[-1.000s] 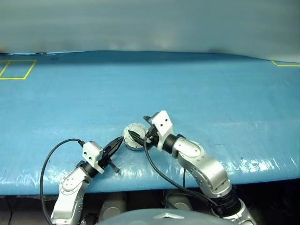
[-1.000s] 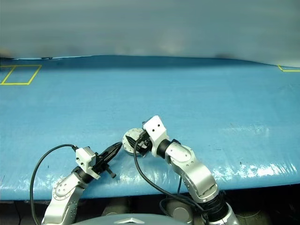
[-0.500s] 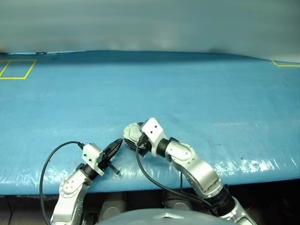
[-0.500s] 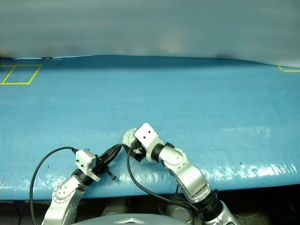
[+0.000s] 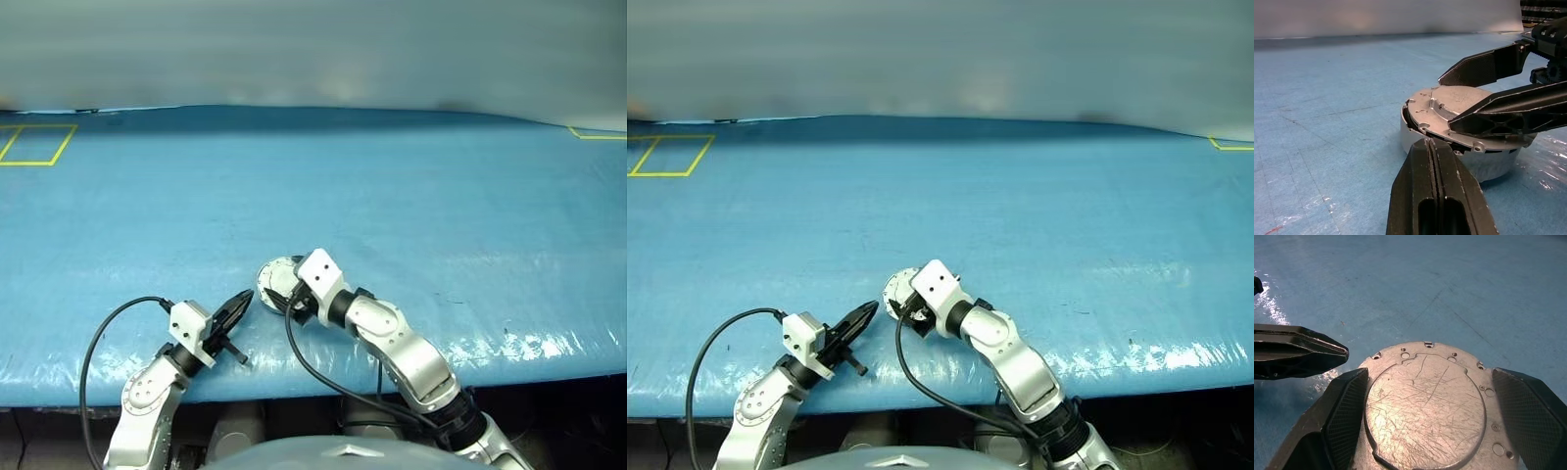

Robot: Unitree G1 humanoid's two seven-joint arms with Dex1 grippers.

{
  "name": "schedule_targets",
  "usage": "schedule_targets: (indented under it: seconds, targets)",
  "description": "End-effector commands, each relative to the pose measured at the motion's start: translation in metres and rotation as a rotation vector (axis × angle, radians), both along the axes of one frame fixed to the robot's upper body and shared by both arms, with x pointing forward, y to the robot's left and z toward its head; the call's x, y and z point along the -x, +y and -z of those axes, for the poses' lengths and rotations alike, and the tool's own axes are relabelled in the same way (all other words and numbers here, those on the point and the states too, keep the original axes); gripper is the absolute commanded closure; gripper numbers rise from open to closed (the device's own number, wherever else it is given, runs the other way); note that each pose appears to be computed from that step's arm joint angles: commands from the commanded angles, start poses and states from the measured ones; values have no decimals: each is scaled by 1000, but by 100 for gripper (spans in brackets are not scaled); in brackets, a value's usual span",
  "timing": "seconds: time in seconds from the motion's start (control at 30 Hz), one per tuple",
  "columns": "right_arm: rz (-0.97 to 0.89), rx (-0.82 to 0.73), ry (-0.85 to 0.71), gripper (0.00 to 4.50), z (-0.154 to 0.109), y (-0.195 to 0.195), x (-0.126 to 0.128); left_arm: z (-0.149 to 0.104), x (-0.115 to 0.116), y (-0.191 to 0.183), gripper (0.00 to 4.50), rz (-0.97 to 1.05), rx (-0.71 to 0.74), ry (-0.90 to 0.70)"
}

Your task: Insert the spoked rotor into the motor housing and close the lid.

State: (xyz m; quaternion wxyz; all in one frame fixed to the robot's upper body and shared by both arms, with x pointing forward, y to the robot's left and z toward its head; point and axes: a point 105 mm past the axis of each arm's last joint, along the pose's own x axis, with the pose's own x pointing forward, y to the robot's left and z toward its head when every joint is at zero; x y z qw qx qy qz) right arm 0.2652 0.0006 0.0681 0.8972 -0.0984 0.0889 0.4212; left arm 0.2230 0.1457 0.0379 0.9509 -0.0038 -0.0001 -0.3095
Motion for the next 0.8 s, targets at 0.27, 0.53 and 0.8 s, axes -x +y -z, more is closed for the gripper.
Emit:
schedule_targets:
  seconds: [0.27,0.53,0.8]
  targets:
    - [32,-5,3,65,0,-10,3,-12,-3,1,450,7,-2,-51]
    - [36,-63,-16,146,-15,-4,-1,-12,-3,1,450,10,-3,-52]
    - [35,-90,-48,146,-30,1,-3,-12,-4,0,450,8,0,-53]
